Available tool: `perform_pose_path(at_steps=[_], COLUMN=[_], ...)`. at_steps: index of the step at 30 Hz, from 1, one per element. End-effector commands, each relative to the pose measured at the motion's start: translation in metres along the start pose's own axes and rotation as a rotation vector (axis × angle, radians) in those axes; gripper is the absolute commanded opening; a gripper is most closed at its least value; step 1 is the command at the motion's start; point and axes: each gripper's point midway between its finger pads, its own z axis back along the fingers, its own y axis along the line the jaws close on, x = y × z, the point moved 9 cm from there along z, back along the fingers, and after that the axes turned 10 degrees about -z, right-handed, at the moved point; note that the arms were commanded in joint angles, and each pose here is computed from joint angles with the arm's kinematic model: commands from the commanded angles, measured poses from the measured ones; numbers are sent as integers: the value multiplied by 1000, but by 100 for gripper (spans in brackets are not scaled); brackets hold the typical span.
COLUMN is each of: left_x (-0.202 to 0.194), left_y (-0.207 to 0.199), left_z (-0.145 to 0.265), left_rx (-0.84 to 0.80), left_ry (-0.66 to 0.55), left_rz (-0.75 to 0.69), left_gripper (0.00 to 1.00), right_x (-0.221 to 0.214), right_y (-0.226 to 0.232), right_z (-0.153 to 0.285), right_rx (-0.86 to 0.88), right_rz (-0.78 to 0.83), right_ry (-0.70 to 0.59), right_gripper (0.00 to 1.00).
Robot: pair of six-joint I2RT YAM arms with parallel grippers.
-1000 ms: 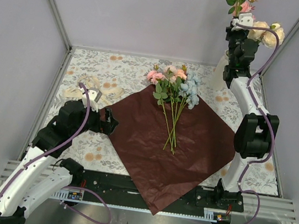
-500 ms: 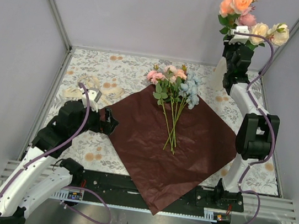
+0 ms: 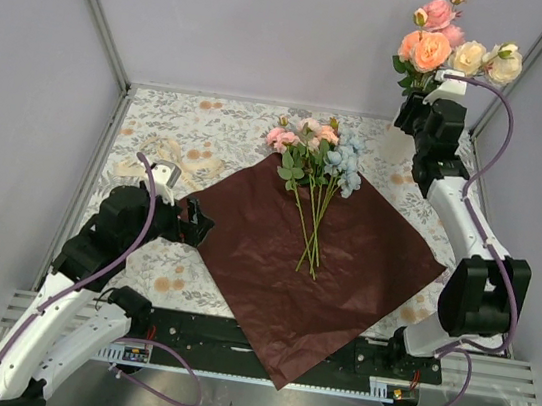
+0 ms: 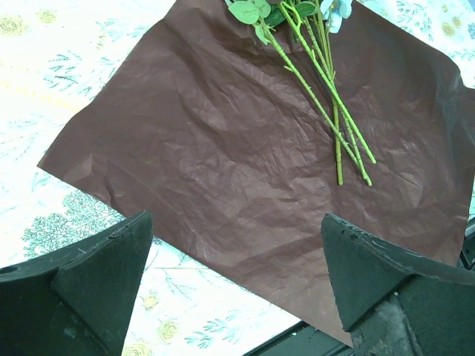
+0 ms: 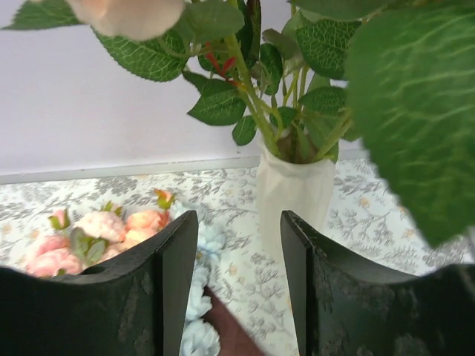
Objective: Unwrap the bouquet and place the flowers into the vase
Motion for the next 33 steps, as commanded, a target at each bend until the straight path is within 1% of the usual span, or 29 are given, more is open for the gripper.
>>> perform_pose_path(at_steps=[1,2,6,10,16,21,27,31,33], left_x=[6,6,6,6,5,5,4,4,4], left_y=[-3,-3,-3,-3,-3,-3,-3,-3,-3], left_z=[0,0,0,-1,-2,-3,-5,-5,-5], left_rx=[-27,-29,-27,-30,-28,-37,-38,-34,-38], left_ry=[-42,-43,-43,-40,-34,-24,-16,-18,-16], left_rz=[-7,-7,-7,-6,-6,-5,-4,-4,-4], left_gripper=[99,99,99,99,99,99,99,99,99], right_x=[8,3,-8,-31,-86,-131,-173,-187,-189], right_y=[11,11,17,29,53,76,109,124,126], right_z=[35,43,72,98,121,113,94,75,61], right_rx=[15,5,21,70,138,173,204,201,172], right_rz=[-127,-155,-271,-350,-411,-362,-288,-181,-139], right_ry=[89,136,197,308,516,658,783,810,797], right_gripper=[57,56,52,50,48,45,42,42,41])
